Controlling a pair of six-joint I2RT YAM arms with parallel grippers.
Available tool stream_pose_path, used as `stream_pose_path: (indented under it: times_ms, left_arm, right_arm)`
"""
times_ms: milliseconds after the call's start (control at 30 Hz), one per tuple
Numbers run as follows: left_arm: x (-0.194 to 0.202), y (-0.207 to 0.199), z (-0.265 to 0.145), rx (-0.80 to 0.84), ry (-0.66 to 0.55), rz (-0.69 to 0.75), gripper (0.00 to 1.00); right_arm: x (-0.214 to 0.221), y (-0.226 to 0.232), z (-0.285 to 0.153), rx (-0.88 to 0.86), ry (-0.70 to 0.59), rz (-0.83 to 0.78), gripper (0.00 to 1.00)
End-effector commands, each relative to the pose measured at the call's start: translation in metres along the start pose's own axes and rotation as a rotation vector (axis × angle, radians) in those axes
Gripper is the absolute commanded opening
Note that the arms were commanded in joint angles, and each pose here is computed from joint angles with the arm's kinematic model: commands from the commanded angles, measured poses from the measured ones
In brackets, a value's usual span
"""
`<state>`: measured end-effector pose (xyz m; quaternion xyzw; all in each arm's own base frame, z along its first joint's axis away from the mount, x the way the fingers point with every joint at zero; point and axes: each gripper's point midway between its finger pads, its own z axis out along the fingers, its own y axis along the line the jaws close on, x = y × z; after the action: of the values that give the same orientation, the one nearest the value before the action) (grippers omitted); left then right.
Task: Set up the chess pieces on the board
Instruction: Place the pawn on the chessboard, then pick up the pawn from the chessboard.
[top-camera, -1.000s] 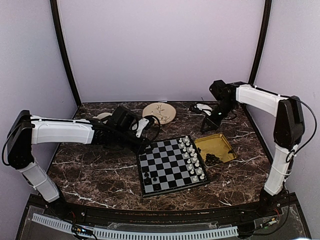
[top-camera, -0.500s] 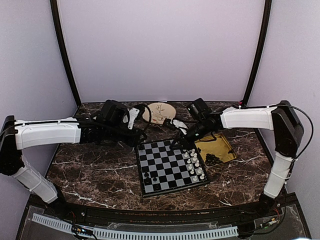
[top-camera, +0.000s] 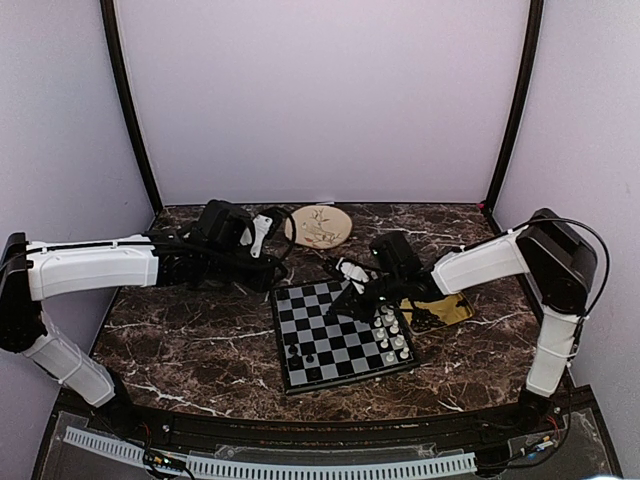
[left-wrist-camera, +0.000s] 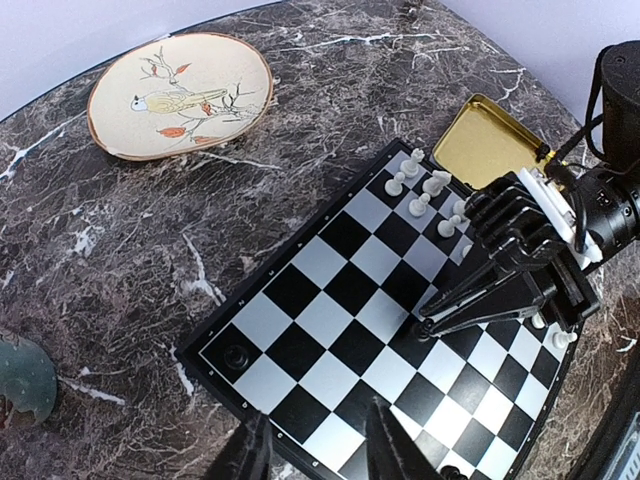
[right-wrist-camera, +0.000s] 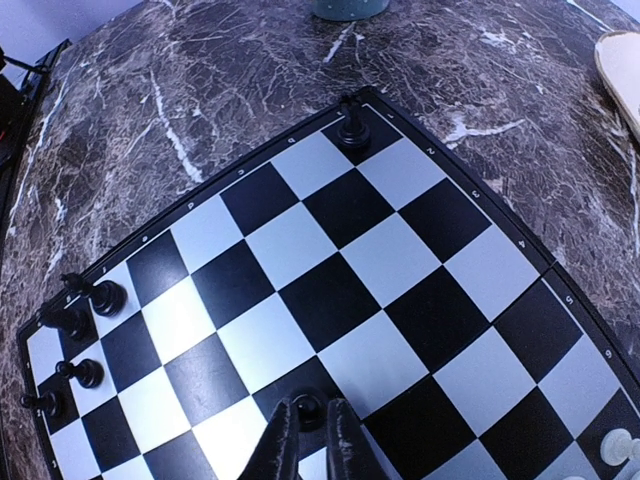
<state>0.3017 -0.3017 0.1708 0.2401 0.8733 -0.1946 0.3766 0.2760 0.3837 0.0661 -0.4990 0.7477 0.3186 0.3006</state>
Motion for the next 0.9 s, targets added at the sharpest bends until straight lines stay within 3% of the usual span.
stream_pose_path:
  times_ms: [0, 233, 500, 667, 867]
  left_arm:
    - [0.003, 0.004, -0.009, -0.010, -0.007, -0.013, 0.34]
    - [0.009, 0.003, -0.005, 0.004, 0.005, -0.011, 0.35]
    - [0.020, -0.017, 0.010, 0.107, 0.098, 0.057, 0.35]
    - [0.022, -0.032, 0.022, 0.182, 0.175, 0.096, 0.35]
    - [0.043, -0.049, 0.043, 0.235, 0.331, 0.159, 0.35]
  right_arm:
    - [-0.016, -0.007, 0.009, 0.039, -0.093, -0.002, 0.15]
    - [-0.033, -0.008, -0.006, 0.054, -0.080, 0.008, 0.24]
    - [-0.065, -0.046, -0.077, 0.147, -0.064, 0.104, 0.24]
    - [-0.034, -0.061, -0.129, 0.198, 0.046, 0.250, 0.24]
    - [0.016, -0.048, -0.186, 0.273, 0.038, 0.330, 0.24]
